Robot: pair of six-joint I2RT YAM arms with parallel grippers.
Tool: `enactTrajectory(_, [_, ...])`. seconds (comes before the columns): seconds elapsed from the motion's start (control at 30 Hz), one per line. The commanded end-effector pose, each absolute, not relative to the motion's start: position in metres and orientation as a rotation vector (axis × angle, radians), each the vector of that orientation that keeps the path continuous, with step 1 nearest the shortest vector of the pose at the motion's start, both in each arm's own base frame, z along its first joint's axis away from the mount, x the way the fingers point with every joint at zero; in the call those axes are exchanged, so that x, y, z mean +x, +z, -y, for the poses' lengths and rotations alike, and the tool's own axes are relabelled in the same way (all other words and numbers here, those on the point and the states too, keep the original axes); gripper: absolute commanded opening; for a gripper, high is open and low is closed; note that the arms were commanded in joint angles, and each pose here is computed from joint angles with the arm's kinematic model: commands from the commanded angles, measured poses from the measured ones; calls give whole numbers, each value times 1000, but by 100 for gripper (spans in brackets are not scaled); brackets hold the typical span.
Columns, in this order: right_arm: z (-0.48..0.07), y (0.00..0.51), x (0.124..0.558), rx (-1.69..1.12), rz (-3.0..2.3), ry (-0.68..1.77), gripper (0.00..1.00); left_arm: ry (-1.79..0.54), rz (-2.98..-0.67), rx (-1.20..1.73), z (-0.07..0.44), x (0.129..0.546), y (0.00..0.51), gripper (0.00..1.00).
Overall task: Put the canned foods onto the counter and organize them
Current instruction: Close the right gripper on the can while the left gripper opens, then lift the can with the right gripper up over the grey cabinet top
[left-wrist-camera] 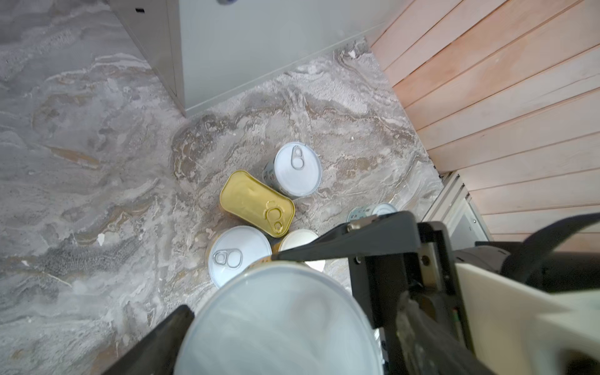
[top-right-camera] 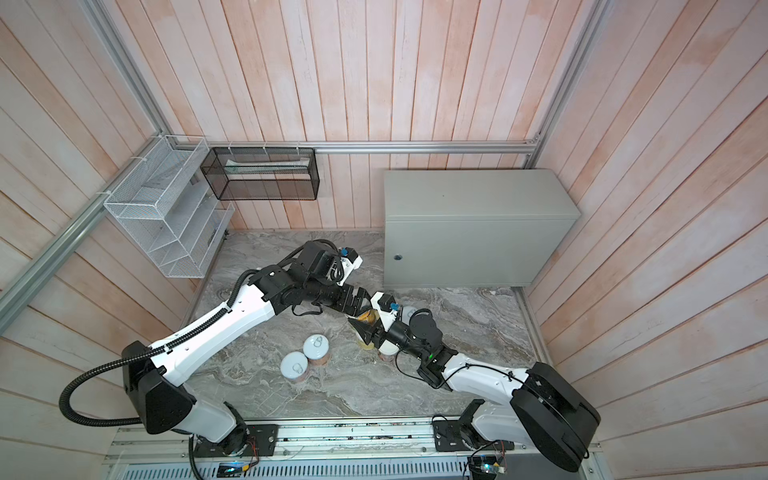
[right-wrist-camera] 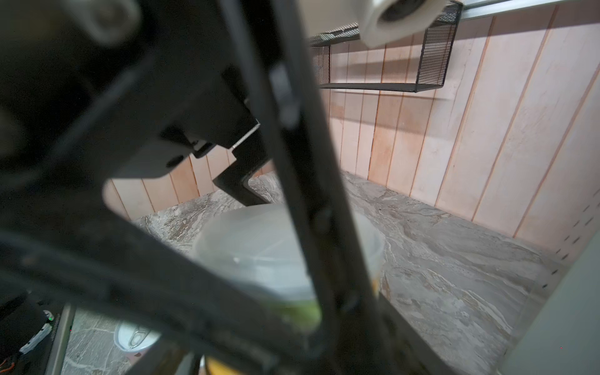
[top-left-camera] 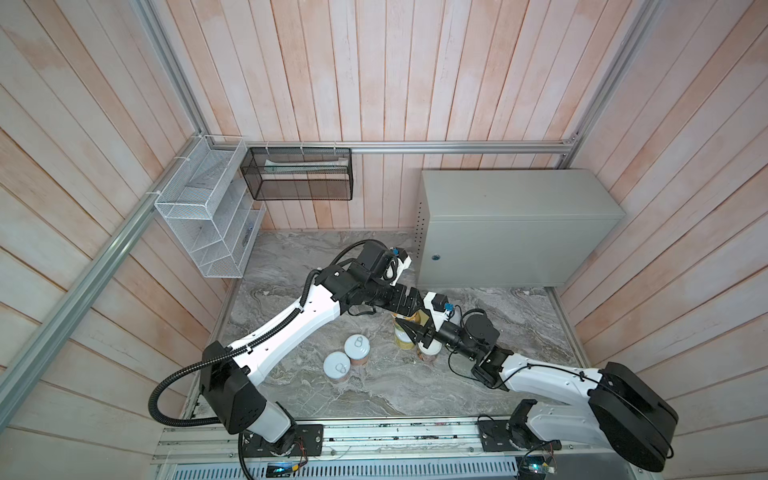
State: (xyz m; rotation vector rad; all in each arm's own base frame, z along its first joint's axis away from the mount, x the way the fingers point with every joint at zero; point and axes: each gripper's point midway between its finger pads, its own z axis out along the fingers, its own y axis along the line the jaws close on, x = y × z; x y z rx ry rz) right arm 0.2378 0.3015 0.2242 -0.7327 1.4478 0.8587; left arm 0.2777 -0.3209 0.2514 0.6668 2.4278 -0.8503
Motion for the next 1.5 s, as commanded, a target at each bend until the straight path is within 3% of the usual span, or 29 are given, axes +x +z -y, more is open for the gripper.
enactTrajectory(0.0, [-298,256,241,-656,-1346,872,55,-908,-2363,598,317,285,269,100])
enactTrajectory(0.43, [-281,276,254,-528,-1366,808,55,-746,-2252,349,268,309,274,100])
enactTrajectory(0.73, [-247,350,259,-428,-1317,673,55,-578,-2051,188,217,310,282,100])
enactTrajectory(1.2, [-126,483,289,-175,-1170,340,55,-592,-2019,242,215,300,261,100])
enactTrajectory(1.47, [-69,519,314,-97,-1117,98,56,-626,-2012,277,218,293,253,100])
